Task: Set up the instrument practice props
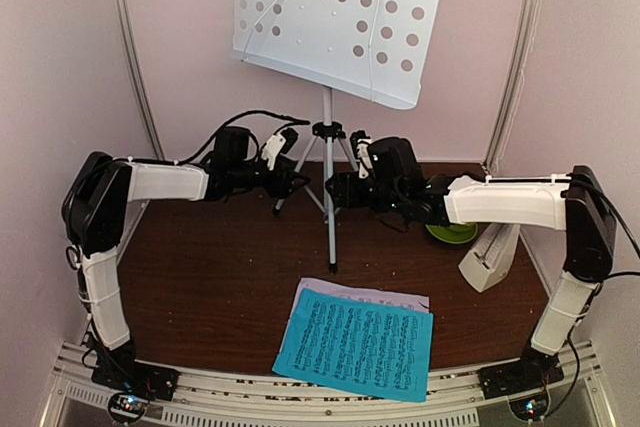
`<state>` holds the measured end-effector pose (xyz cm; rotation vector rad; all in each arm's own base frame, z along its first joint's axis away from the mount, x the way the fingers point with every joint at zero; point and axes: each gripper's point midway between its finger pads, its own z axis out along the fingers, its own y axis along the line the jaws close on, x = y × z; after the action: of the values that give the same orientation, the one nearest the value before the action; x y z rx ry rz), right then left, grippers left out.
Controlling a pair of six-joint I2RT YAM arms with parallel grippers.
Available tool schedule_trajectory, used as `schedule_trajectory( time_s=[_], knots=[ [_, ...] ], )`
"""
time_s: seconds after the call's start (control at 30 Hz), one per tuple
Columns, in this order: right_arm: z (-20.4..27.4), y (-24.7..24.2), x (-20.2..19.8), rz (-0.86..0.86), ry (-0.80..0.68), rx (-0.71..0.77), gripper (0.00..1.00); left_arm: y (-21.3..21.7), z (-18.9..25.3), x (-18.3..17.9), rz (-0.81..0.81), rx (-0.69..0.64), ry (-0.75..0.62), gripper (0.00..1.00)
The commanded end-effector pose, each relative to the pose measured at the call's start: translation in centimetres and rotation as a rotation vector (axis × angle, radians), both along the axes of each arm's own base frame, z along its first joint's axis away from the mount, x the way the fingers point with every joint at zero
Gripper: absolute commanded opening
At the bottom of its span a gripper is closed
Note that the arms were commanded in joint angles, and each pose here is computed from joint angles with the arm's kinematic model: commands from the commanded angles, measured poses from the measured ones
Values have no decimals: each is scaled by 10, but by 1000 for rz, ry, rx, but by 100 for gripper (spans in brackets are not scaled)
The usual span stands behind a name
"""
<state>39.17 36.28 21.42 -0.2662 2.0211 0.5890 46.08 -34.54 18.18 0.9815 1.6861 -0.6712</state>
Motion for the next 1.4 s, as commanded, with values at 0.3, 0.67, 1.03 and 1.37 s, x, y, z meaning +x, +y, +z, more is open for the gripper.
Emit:
schedule_trajectory(
  time_s=[0.3,0.67,1.03,1.37],
  knots=[
    [18,-20,4,-64,-58,-55,65,12,16,-26,13,-74,-36,62],
    [26,-7,-15,8,-38,46,81,10,23,5,-40,15,-74,64],
    [5,9,10,-57,12,-16,80,-10,15,19,-119,10,-56,58],
    [3,-11,18,-114,8,-89,73,16,12,-1,42,-126,1,30]
  ],
)
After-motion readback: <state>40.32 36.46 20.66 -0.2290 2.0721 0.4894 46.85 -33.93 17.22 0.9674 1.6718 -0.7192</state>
